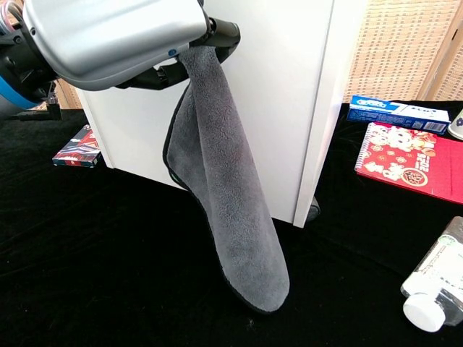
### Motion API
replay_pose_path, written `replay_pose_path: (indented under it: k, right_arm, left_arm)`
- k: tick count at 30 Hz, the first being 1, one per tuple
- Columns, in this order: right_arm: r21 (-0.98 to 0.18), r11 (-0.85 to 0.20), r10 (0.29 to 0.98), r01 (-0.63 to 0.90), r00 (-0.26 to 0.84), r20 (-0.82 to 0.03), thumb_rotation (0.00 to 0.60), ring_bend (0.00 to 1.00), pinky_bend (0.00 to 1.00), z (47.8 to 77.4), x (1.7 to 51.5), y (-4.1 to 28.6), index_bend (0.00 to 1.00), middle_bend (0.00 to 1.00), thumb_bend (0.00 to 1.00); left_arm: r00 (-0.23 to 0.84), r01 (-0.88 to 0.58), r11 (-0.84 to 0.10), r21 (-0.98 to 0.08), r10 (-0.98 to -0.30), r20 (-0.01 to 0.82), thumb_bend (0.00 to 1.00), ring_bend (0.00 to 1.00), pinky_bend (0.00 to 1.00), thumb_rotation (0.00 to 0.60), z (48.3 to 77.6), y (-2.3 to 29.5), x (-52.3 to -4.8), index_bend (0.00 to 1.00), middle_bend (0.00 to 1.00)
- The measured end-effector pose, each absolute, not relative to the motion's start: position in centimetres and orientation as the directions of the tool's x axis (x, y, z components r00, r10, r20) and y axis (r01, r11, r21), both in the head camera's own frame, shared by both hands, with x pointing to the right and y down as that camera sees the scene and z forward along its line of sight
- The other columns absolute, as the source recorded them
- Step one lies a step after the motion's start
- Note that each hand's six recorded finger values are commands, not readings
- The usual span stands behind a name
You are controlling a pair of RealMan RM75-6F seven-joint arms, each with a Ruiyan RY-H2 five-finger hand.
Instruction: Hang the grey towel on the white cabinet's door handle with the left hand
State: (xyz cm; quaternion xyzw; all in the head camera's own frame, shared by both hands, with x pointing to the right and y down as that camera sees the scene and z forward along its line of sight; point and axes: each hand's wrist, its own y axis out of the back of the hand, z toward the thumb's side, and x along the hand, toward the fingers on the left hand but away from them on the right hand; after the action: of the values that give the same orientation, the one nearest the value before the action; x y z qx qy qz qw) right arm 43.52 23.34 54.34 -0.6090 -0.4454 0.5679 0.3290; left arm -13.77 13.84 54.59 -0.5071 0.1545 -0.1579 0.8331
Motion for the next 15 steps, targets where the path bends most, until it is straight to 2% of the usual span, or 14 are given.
replay_pose_path:
  k: [12,13,15]
  right_arm:
    - [-0.906,-0.389,0.916,0.168,-0.04,-0.4,0.6,0.0,0.0,54.3,43.4,23.4,0.0,0.0,0.08]
    - [-0.906,-0.388,0.916,0.168,-0.04,-0.4,0.6,0.0,0.0,54.3,43.4,23.4,0.0,0.0,0.08]
    - [-0.906,-0.387,0.916,0.169,-0.04,-0.399,0.6,0.0,0.0,54.3,43.4,23.4,0.0,0.0,0.08]
  left_arm:
    - [0.89,0.165,0.416,-0.894,-0.454,-0.047,0.57,0.72,0.65,0.6,55.8,13.3,-14.7,0.8,0.79]
    - [0.888,0.171,0.417,-0.893,-0.458,-0.044,0.56,0.71,0.63,0.6,55.9,13.3,-14.8,0.78,0.76]
    - [0.885,0.182,0.422,-0.888,-0.465,-0.039,0.5,0.65,0.58,0.6,56.0,13.2,-15.0,0.67,0.68]
